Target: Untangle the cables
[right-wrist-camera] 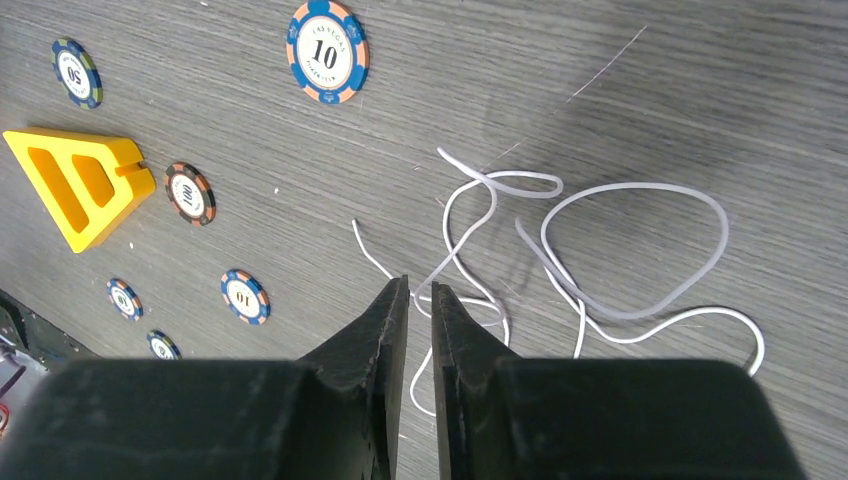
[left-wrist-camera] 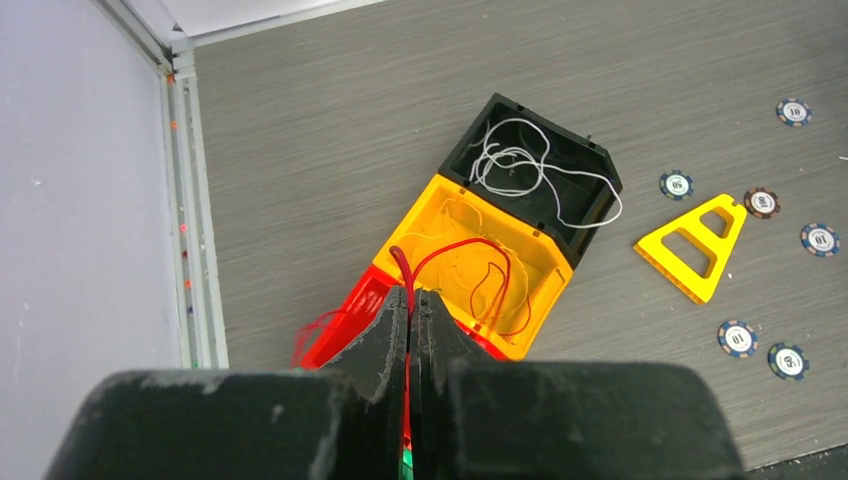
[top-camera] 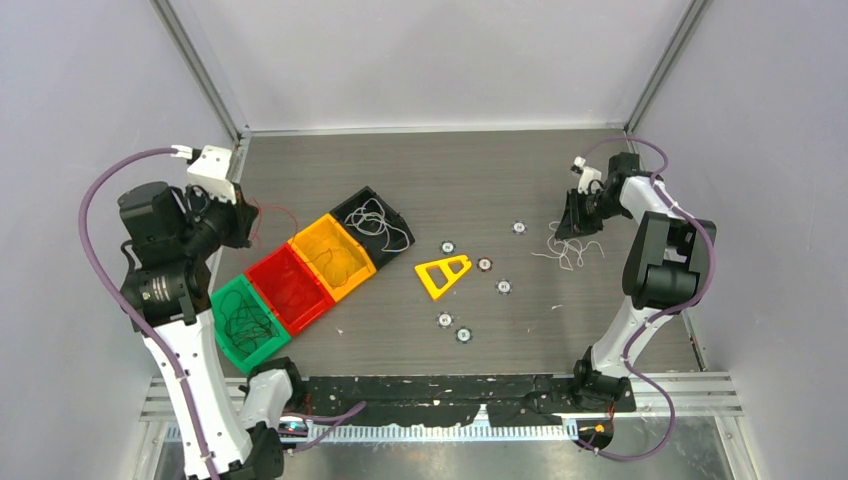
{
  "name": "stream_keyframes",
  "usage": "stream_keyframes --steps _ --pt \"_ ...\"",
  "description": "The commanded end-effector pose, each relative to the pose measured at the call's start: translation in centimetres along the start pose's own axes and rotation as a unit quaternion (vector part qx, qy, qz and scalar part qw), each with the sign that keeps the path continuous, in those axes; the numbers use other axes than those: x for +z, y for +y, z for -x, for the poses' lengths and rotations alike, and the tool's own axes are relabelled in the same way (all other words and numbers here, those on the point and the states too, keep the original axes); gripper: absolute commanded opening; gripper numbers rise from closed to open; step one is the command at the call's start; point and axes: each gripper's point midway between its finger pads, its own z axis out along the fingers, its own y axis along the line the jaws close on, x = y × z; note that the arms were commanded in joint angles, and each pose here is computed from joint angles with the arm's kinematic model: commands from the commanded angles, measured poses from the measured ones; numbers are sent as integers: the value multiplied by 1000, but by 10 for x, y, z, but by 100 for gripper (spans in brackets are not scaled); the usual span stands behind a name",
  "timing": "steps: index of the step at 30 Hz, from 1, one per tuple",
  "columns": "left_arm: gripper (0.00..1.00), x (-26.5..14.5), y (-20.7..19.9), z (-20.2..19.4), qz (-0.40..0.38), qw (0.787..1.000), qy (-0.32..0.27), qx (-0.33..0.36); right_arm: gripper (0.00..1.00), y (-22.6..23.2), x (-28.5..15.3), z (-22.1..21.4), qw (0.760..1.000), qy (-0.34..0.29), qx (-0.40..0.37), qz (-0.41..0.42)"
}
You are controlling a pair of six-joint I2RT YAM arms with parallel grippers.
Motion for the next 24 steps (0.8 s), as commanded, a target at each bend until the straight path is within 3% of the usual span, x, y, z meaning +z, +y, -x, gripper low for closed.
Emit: stream_keyframes --steps 1,7,14,21,24 --pt "0 -14 7 46 17 997 -67 36 20 10 -12 9 999 -20 -26 4" --pt "0 -43 3 99 17 993 -108 34 20 11 -11 9 999 -20 -26 8" --pt "0 -37 18 94 35 995 -93 31 20 12 -12 12 999 -23 -25 12" --pt "0 -7 31 45 29 999 -41 21 20 12 -12 11 999 -20 -27 13" --pt "0 14 18 5 -24 999 -17 27 19 12 -10 10 999 -18 -26 15"
